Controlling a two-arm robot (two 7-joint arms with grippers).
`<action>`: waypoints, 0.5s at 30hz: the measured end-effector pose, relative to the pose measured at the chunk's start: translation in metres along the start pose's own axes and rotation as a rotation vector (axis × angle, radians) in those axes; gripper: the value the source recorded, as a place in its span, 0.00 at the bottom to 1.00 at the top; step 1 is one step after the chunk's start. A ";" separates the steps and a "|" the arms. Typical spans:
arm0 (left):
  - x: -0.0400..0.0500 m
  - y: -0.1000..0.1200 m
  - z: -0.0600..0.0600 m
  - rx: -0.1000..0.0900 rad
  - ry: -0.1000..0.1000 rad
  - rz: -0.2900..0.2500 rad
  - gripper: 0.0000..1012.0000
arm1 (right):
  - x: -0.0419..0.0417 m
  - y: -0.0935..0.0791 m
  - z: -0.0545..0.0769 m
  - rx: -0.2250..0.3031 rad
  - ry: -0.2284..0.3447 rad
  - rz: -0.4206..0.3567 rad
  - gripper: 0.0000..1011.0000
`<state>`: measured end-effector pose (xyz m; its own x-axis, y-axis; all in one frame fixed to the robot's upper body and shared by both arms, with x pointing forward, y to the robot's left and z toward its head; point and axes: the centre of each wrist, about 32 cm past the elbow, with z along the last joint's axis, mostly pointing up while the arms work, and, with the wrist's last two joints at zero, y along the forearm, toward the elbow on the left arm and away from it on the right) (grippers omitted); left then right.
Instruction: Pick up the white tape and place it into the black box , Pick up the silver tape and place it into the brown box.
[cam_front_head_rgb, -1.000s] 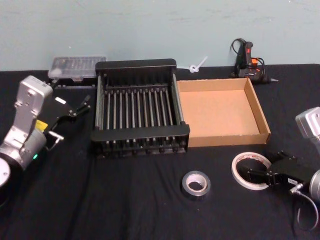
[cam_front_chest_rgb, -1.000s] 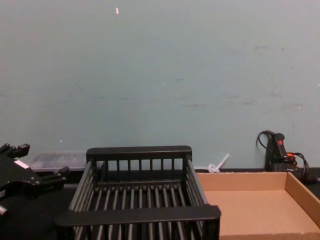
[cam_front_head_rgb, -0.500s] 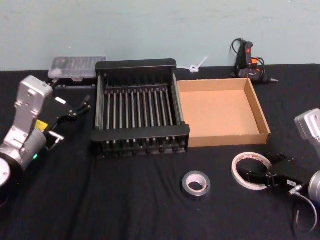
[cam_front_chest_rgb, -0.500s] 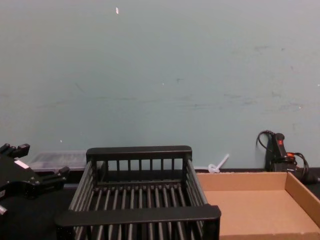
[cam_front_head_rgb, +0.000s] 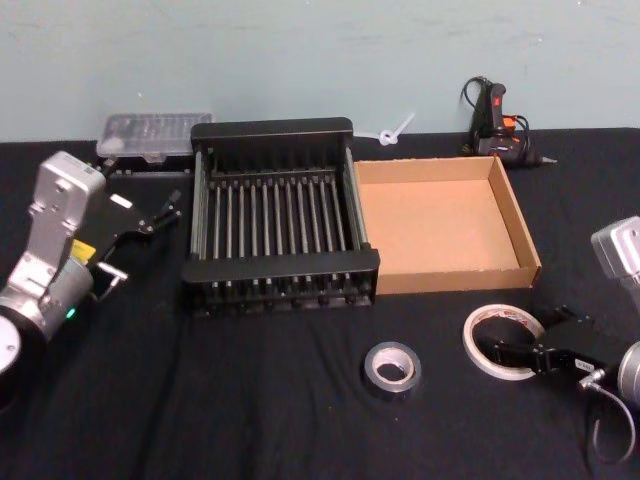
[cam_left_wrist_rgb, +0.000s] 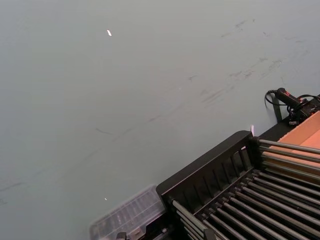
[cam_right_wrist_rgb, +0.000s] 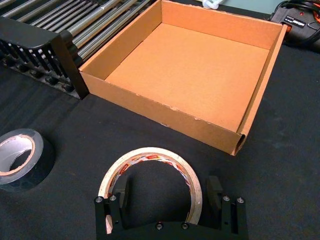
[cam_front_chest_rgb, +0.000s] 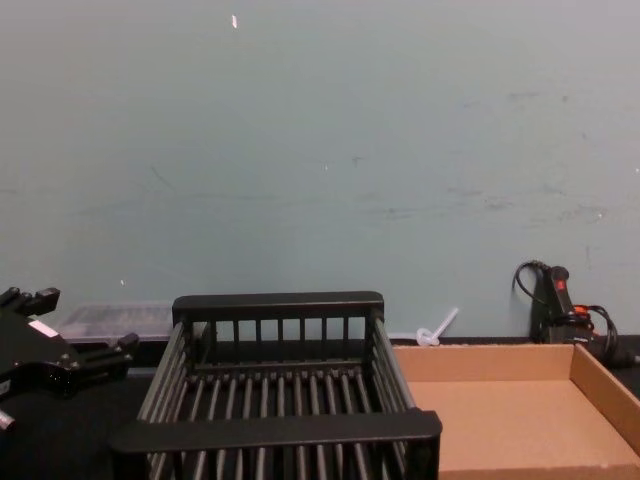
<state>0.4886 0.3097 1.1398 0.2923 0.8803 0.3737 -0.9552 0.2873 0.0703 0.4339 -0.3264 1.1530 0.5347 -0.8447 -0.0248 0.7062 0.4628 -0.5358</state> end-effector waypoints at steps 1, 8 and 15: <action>0.0000 0.000 0.000 0.000 0.000 0.000 0.99 | 0.0000 0.000 0.000 0.000 0.000 0.000 0.99; 0.0000 0.000 0.000 0.000 0.000 0.000 0.99 | 0.0000 0.000 0.000 0.001 0.000 0.000 0.99; 0.0000 0.000 0.000 0.000 0.000 0.000 0.99 | 0.0000 0.000 0.000 0.001 0.000 0.000 0.99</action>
<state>0.4886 0.3097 1.1398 0.2923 0.8803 0.3737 -0.9552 0.2874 0.0703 0.4339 -0.3264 1.1532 0.5351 -0.8444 -0.0245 0.7066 0.4632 -0.5350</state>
